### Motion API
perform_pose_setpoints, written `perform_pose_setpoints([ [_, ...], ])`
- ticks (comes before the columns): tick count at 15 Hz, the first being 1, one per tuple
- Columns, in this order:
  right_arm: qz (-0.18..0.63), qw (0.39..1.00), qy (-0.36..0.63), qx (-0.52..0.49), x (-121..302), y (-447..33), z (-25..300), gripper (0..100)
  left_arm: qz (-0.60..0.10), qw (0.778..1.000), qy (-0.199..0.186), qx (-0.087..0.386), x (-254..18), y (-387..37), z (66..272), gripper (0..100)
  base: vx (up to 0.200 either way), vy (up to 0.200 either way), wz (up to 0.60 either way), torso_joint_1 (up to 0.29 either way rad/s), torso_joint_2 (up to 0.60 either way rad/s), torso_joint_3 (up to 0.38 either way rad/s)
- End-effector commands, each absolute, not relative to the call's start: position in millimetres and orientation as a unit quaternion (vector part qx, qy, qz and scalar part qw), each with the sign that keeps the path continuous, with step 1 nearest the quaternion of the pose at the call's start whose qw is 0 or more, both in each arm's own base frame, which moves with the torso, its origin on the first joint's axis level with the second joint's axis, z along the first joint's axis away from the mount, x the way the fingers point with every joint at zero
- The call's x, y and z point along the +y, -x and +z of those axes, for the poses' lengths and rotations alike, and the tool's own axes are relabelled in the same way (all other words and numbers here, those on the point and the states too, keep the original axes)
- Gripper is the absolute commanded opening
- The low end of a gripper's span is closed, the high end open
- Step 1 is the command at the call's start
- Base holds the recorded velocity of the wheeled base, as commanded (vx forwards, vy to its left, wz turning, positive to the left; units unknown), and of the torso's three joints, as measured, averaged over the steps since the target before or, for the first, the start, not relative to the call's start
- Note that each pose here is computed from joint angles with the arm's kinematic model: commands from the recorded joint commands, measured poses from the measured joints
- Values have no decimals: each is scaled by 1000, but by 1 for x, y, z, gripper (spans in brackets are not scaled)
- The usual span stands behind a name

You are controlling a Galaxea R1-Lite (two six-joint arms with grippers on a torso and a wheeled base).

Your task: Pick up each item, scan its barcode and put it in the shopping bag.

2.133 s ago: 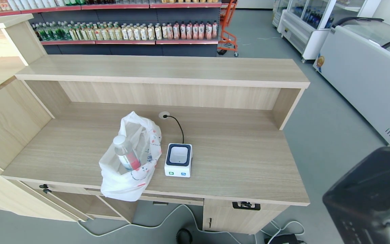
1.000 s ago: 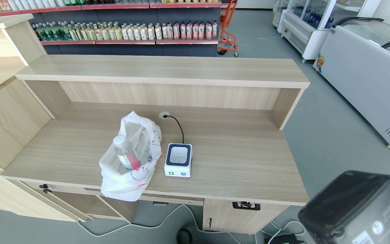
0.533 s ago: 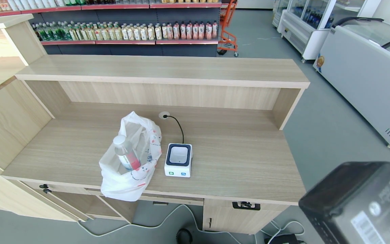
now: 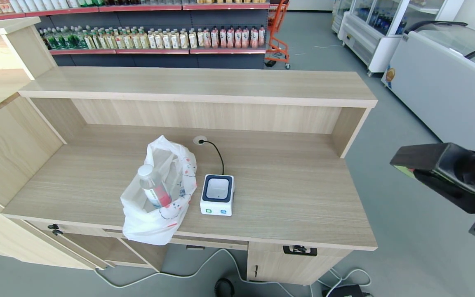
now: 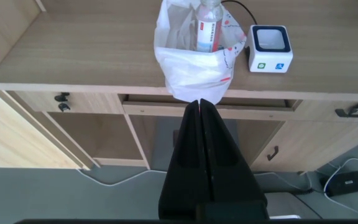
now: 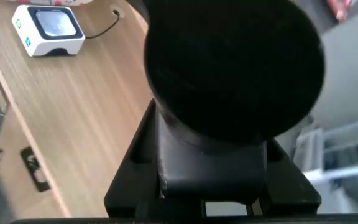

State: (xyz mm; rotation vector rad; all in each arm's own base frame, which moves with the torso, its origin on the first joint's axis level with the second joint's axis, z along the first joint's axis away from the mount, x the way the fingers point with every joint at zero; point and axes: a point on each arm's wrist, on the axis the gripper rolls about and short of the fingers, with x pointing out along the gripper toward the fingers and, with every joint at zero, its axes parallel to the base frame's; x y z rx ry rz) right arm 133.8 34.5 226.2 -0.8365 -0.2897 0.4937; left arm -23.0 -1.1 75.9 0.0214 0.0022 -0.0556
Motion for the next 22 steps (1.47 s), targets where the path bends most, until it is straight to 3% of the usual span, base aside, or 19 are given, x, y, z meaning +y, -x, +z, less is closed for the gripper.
perform_pose_setpoints([
  [1, 195, 955, 220, -42, 27, -143, 237, 0, -28, 1000, -11, 1, -1, 23, 76, 0, 0, 0, 0, 0, 0, 0],
  [3, 196, 979, 46, 21, 27, -152, 250, 0, -28, 1000, -11, 1, -1, 23, 76, 0, 0, 0, 0, 0, 0, 0],
  [6, 192, 962, -175, 80, 29, -160, 260, 0, -28, 1000, -11, 1, -1, 23, 76, 0, 0, 0, 0, 0, 0, 0],
  [7, 186, 957, -200, 99, 29, -163, 255, 0, -28, 1000, -11, 1, -1, 23, 76, 0, 0, 0, 0, 0, 0, 0],
  [12, 172, 945, -224, 164, 32, -172, 221, 0, -28, 1000, -11, 1, -1, 23, 76, 0, 0, 0, 0, 0, 0, 0],
  [22, 170, 947, -224, 157, 30, -167, 211, 0, -28, 1000, -11, 1, -1, 23, 76, 0, 0, 20, 0, 0, 1, 0],
])
